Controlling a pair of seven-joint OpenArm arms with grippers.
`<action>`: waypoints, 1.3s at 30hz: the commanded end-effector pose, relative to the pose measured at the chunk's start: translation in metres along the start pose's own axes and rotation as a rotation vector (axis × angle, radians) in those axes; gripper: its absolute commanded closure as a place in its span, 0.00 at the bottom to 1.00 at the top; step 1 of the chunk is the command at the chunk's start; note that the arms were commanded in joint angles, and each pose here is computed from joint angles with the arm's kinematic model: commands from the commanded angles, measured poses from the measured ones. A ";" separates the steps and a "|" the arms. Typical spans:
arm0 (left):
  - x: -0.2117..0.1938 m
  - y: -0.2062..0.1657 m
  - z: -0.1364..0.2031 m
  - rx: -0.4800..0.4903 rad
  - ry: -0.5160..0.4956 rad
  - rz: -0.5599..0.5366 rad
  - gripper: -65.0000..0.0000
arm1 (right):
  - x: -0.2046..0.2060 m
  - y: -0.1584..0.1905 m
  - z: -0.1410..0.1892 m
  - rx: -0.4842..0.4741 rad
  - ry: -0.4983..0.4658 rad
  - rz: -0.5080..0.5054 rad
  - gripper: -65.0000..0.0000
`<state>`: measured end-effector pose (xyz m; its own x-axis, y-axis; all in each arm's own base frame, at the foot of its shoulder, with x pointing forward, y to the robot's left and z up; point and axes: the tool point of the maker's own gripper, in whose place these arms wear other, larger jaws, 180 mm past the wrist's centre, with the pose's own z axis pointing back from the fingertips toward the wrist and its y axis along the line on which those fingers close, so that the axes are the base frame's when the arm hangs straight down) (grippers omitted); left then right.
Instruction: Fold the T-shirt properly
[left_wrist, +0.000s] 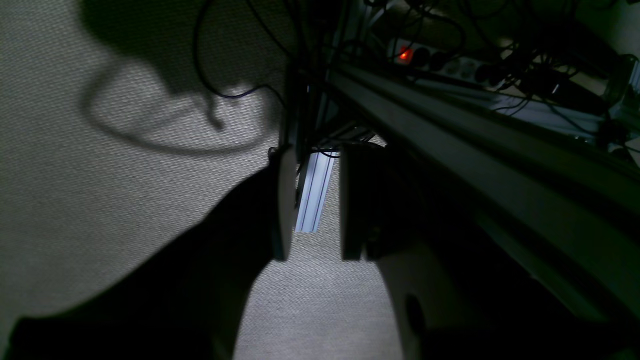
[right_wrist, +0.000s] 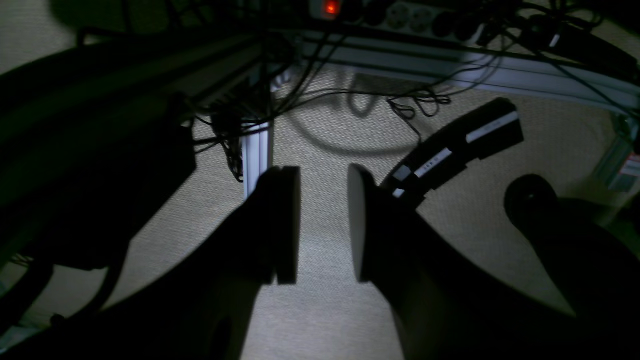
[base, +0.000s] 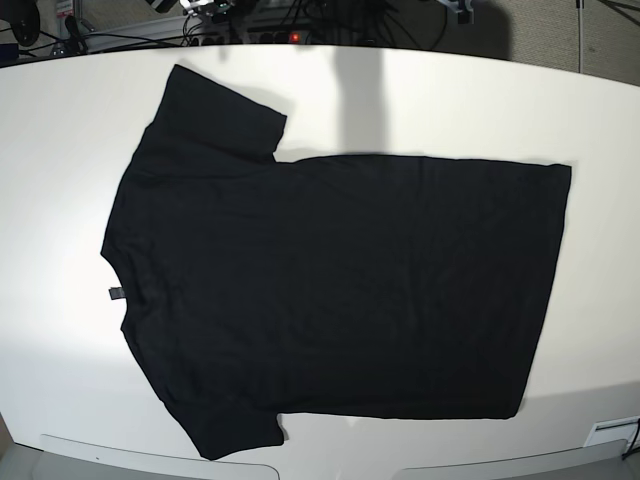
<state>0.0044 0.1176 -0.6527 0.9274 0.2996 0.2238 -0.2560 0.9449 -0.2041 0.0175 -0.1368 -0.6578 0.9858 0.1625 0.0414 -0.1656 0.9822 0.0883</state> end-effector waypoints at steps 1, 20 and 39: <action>0.001 0.000 0.000 -0.004 -0.009 0.001 0.76 | 0.000 -0.002 0.001 0.001 -0.005 0.001 0.74; -0.003 0.011 0.016 0.022 -0.069 -0.030 0.76 | -0.014 -0.014 0.008 0.003 -0.030 0.021 0.74; -0.024 0.017 0.052 -0.032 -0.112 -0.066 0.76 | -0.050 0.010 0.043 0.043 -0.123 0.076 0.74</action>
<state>-0.0314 0.1325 -0.6133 0.9068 0.2459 0.3423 -0.1789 0.9599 -0.2158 -0.0343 -0.1371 -0.6178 0.9613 0.2206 0.1649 -0.2418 0.9627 0.1217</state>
